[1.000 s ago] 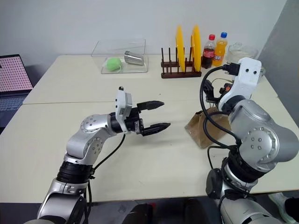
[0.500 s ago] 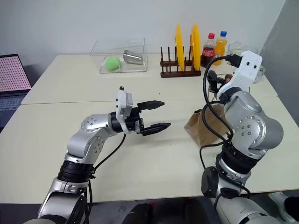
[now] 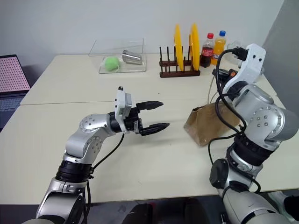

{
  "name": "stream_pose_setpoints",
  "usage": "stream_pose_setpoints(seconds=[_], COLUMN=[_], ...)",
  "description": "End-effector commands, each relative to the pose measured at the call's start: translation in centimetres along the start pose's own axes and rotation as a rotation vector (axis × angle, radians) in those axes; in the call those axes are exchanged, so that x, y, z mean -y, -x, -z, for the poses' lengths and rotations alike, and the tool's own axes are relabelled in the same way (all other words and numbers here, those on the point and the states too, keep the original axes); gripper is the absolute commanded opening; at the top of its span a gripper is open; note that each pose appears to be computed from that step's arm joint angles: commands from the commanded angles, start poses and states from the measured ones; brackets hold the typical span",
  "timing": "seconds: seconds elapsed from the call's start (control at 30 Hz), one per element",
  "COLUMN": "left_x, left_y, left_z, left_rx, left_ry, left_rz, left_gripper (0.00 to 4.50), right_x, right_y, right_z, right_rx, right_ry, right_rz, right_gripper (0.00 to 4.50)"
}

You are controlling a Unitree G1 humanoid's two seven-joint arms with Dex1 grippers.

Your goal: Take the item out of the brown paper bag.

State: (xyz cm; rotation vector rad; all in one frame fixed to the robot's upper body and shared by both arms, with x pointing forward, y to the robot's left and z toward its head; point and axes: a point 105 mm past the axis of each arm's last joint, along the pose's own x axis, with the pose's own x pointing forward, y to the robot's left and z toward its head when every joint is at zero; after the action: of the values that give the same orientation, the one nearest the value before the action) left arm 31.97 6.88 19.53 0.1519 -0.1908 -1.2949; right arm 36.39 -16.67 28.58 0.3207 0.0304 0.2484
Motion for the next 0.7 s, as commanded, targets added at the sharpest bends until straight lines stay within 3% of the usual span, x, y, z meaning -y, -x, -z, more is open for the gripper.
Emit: stream_pose_setpoints(seconds=[0.03, 0.33, 0.47, 0.7], left_x=[-0.2, 0.0, -0.2, 0.7], left_y=[0.7, 3.6, 5.2, 6.1], left_z=[-1.3, -0.1, 0.5, 1.1], left_rx=[0.018, -0.075, -0.125, -0.155], left_ry=[-0.045, 0.020, 0.064, 0.100], left_rz=[-0.019, -0.023, -0.040, -0.031], left_gripper=[4.50, 4.50, 4.50, 4.50], right_x=[-2.8, -6.0, -7.5, -8.3], right_y=[0.1, -0.2, 0.2, -0.6], right_z=[-1.5, -0.4, 0.3, -0.4], right_rx=[-0.010, -0.192, -0.259, -0.296], right_ry=[0.088, 0.311, 0.498, 0.710], right_rz=[-0.183, -0.515, -0.699, -0.858], right_gripper=[0.01, 0.01, 0.01, 0.01])
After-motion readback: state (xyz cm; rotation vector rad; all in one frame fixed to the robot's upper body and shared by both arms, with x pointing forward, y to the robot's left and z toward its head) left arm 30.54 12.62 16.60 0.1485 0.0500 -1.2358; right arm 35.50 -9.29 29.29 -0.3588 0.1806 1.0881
